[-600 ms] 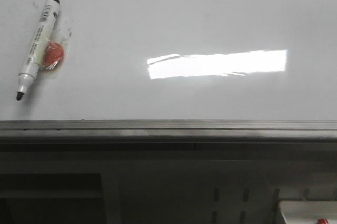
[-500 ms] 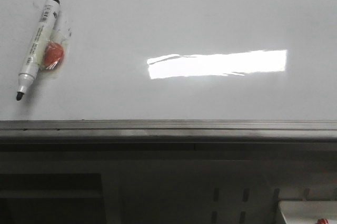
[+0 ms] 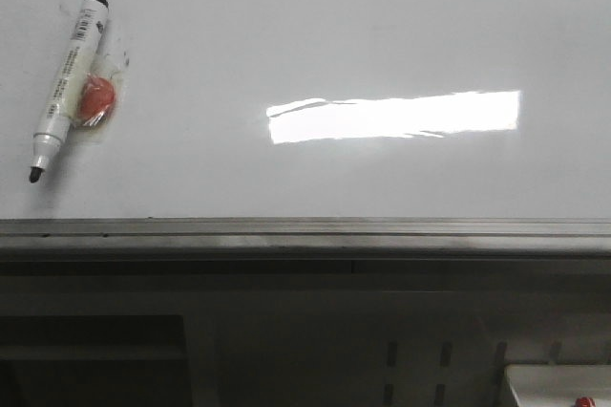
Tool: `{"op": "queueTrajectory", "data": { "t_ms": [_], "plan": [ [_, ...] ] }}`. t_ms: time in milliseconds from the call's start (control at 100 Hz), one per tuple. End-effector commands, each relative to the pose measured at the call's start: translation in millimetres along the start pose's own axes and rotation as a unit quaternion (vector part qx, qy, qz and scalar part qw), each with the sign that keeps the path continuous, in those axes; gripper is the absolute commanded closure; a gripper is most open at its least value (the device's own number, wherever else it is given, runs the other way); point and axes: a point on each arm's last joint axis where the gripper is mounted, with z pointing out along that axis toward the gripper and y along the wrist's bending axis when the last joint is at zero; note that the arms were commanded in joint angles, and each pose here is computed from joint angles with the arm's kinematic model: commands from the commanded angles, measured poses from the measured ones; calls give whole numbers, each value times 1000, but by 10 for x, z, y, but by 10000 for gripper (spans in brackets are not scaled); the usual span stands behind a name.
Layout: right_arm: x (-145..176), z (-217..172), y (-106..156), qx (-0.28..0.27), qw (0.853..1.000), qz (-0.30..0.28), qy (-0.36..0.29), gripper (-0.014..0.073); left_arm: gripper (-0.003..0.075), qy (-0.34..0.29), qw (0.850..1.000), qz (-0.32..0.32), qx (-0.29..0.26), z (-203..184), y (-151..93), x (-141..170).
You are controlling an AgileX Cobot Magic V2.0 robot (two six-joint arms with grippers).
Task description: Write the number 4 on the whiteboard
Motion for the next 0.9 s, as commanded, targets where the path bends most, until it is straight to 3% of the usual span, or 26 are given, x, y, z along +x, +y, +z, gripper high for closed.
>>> {"op": "queueTrajectory", "data": {
  "t_ms": [0, 350, 510, 680, 890],
  "plan": [
    [54, 13, -5, 3, 1000, -3, -4, 649, 741, -11, 1000, -3, 1, 19, 11, 70],
    [32, 13, -2, 1, 1000, -3, -16, 649, 741, -37, 999, 16, 0, 17, 12, 23],
    [-141, -9, 23, -12, 994, -5, -112, 649, 741, -108, 992, 60, 5, -1, -7, -104],
    [-365, -94, 57, -29, 970, -12, -242, 649, 741, -140, 988, 69, 12, -16, -25, -161],
    [-316, -68, 49, -25, 977, -12, -212, 649, 741, -179, 982, 59, 23, -41, -48, -232]
  ]
}}
